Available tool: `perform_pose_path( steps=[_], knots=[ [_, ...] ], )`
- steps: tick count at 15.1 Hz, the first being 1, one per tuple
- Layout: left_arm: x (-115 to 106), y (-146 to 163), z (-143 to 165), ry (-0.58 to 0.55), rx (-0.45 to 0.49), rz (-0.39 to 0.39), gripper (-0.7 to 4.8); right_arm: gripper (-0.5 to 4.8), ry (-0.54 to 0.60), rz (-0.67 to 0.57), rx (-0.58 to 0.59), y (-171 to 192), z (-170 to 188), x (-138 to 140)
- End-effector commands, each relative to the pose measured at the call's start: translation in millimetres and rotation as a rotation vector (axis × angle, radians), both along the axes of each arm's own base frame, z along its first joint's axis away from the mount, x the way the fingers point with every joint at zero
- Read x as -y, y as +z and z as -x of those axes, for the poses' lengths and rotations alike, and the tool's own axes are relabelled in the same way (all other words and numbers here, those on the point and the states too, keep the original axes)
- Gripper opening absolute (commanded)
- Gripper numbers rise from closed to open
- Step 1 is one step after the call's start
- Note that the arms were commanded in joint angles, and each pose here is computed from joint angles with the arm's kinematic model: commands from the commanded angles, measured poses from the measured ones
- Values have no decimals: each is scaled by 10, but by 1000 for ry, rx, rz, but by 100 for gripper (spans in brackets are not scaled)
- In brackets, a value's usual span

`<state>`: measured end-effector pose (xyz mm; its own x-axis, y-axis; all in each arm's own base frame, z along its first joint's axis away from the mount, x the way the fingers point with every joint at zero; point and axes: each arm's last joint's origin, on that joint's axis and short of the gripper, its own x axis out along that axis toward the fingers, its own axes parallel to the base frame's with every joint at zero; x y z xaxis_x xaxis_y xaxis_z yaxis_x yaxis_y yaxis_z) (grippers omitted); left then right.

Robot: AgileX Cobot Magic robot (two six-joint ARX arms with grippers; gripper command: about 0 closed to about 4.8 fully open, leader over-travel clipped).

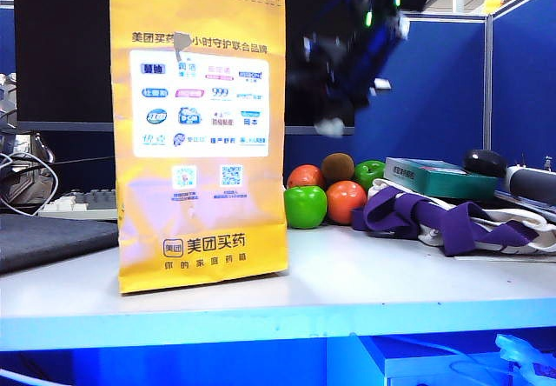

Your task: Pick up the transparent tape and throw it into the yellow paper bag.

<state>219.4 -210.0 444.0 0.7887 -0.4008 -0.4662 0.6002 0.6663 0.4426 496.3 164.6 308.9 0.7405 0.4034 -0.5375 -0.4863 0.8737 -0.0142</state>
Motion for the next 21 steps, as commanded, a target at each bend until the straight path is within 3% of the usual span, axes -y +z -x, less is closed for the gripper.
perform_pose_path(
  steps=[1, 4, 6, 9, 12, 16, 19, 21],
  knots=[
    [-215, 188, 91, 113, 117, -39, 479, 49, 77, -68, -10, 505, 220, 29],
    [-693, 479, 257, 217, 198, 66, 479, 49, 143, -125, -17, 950, 518, 99],
    [-1116, 660, 440, 239, 219, 197, 479, 48, 214, -223, -25, 1328, 845, 156],
    [-1443, 684, 557, 219, 169, 244, 479, 48, 343, -288, 19, 1770, 1366, 68],
    [-1505, 555, 540, 166, 36, 207, 479, 42, 454, -284, -8, 2009, 1929, -129],
    [-1512, 547, 545, 167, 48, 160, 479, 43, 622, -198, -108, 1952, 2435, -608],
    [-1532, 534, 544, 227, 49, 130, 479, 43, 591, -54, -100, 1882, 2637, -786],
    [-1533, 531, 547, 226, 46, 129, 479, 43, 590, -46, -113, 1855, 2623, -803]
  ],
)
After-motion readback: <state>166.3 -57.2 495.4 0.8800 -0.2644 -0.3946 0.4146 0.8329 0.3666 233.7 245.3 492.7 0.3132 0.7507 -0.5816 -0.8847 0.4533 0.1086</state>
